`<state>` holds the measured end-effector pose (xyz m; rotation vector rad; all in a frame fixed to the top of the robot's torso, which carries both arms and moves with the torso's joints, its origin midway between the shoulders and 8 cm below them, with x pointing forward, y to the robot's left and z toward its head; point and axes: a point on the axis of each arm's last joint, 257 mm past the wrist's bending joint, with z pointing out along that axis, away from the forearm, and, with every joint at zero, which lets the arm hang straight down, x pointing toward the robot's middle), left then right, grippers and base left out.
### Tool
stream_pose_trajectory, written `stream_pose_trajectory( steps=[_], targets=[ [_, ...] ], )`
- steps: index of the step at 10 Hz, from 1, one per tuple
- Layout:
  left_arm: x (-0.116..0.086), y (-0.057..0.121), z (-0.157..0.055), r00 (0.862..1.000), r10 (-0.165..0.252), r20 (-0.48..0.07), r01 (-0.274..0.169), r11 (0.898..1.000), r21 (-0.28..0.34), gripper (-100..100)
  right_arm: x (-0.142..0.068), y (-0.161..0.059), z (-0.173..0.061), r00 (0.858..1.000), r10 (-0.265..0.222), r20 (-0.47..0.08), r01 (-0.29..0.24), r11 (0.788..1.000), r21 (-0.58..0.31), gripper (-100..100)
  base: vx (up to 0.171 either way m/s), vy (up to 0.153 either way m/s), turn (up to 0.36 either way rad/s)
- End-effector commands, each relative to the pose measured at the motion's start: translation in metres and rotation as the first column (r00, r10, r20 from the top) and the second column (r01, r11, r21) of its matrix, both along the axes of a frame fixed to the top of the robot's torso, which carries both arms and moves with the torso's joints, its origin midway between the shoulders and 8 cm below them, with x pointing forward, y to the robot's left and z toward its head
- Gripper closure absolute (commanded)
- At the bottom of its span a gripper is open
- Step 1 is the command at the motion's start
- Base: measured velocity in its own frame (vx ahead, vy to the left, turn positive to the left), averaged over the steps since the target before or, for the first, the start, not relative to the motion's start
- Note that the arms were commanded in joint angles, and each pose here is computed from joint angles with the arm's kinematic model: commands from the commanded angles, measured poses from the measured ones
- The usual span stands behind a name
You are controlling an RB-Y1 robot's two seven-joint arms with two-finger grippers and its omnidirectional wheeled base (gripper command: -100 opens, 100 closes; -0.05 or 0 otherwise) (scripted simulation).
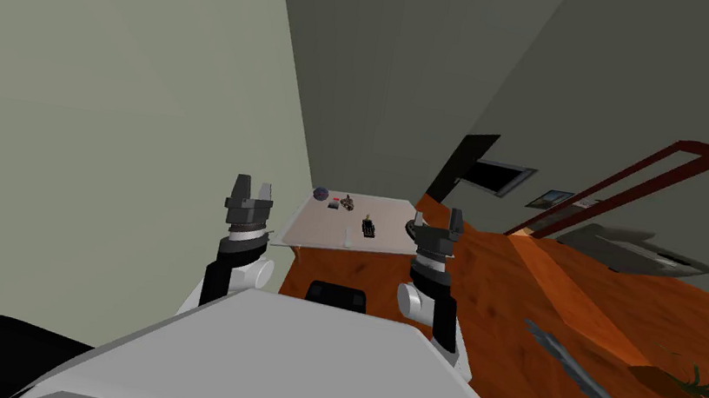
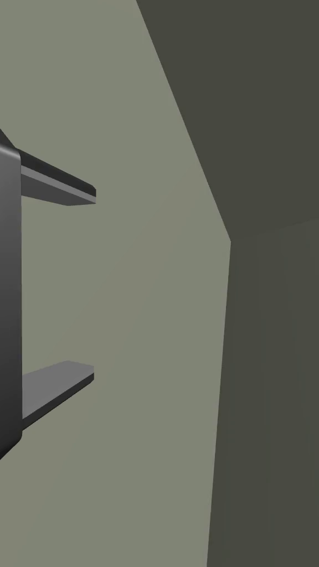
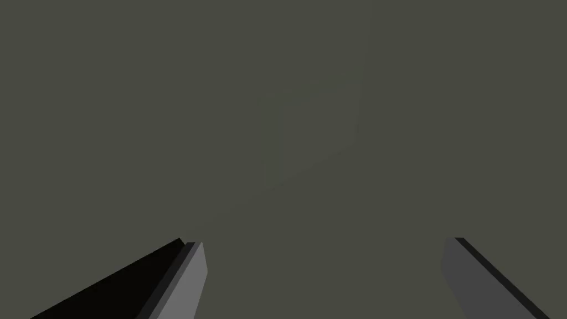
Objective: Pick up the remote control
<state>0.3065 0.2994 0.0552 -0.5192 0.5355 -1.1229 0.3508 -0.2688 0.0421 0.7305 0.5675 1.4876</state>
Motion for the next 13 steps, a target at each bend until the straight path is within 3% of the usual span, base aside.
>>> stream_pose_trajectory(
  steps=[1, 4, 7, 9, 12, 13],
  targets=[
    [0.000, 0.000, 0.000, 1.000, 0.000, 0.000, 0.000, 1.000, 0.000, 0, 0.005, 0.003, -0.013, 0.999, 0.010, -0.048, -0.011, 0.999, -0.032, -100, -0.013, -0.004, 0.190],
    [0.000, 0.000, 0.000, 1.000, 0.000, 0.000, 0.000, 1.000, 0.000, 0, 0.016, 0.005, -0.046, 0.988, 0.012, -0.156, -0.024, 0.997, -0.073, -100, -0.031, -0.020, 0.246],
    [0.000, 0.000, 0.000, 1.000, 0.000, 0.000, 0.000, 1.000, 0.000, 0, 0.026, 0.005, -0.098, 0.951, 0.005, -0.309, -0.042, 0.993, -0.114, -100, -0.032, -0.022, 0.317],
    [0.000, 0.000, 0.000, 1.000, 0.000, 0.000, 0.000, 1.000, 0.000, 0, 0.030, 0.004, -0.141, 0.905, -0.004, -0.426, -0.061, 0.988, -0.140, -100, -0.036, -0.022, 0.424],
    [0.000, 0.000, 0.000, 1.000, 0.000, 0.000, 0.000, 1.000, 0.000, 0, 0.025, 0.000, -0.215, 0.799, -0.024, -0.601, -0.102, 0.979, -0.174, -100, -0.035, -0.024, 0.402],
    [0.000, 0.000, 0.000, 1.000, 0.000, 0.000, 0.000, 1.000, 0.000, 0, 0.026, 0.000, -0.217, 0.795, -0.024, -0.606, -0.103, 0.979, -0.174, -100, -0.017, -0.016, 0.274]
  ],
)
